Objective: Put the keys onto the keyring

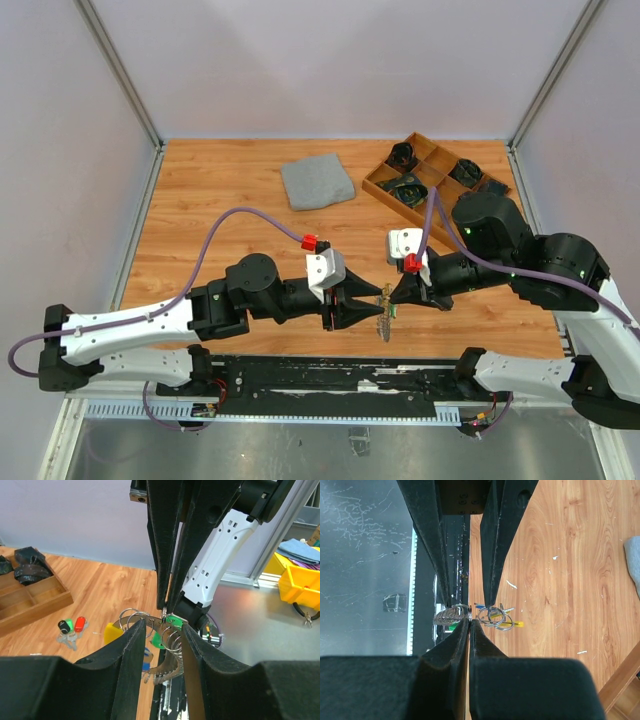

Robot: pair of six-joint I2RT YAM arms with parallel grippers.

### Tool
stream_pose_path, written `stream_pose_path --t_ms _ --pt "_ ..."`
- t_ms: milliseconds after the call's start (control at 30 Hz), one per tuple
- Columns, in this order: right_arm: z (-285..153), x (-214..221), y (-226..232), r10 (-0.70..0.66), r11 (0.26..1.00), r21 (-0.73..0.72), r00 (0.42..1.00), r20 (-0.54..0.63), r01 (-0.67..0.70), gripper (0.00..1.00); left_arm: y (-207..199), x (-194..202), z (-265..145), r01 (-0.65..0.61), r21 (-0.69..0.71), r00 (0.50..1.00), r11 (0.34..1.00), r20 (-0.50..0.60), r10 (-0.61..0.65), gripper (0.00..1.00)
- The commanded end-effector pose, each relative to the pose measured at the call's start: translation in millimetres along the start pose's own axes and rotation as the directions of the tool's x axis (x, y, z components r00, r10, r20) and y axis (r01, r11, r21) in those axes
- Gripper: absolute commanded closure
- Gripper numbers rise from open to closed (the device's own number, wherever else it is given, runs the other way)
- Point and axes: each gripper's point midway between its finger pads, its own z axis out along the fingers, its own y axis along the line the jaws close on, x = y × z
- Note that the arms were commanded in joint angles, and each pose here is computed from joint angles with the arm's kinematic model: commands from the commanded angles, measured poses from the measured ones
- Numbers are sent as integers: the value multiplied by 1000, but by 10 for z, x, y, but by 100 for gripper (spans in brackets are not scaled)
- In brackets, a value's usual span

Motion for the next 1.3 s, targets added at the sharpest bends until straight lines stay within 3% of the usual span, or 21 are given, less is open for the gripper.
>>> stream_pose_path --t_ms 0,600,900,1167,1267 --pt "-44 -175 22 -61 998 -5 996 64 61 99 -1 -189 26 -18 4 999 1000 40 18 60" --pt "-9 -213 48 -61 998 -20 994 85 63 99 -22 -191 81 -23 20 999 1000 34 23 74" --pt "-41 -243 51 -65 998 -7 993 103 66 99 -23 -173 99 -22 23 999 1000 25 22 99" --pt "-50 -268 36 -63 998 10 991 122 62 99 16 -174 109 -24 1 1000 1000 19 23 100" --pt "-79 -285 -38 -55 997 66 989 139 46 91 53 -174 101 -23 -20 1000 1000 18 24 99"
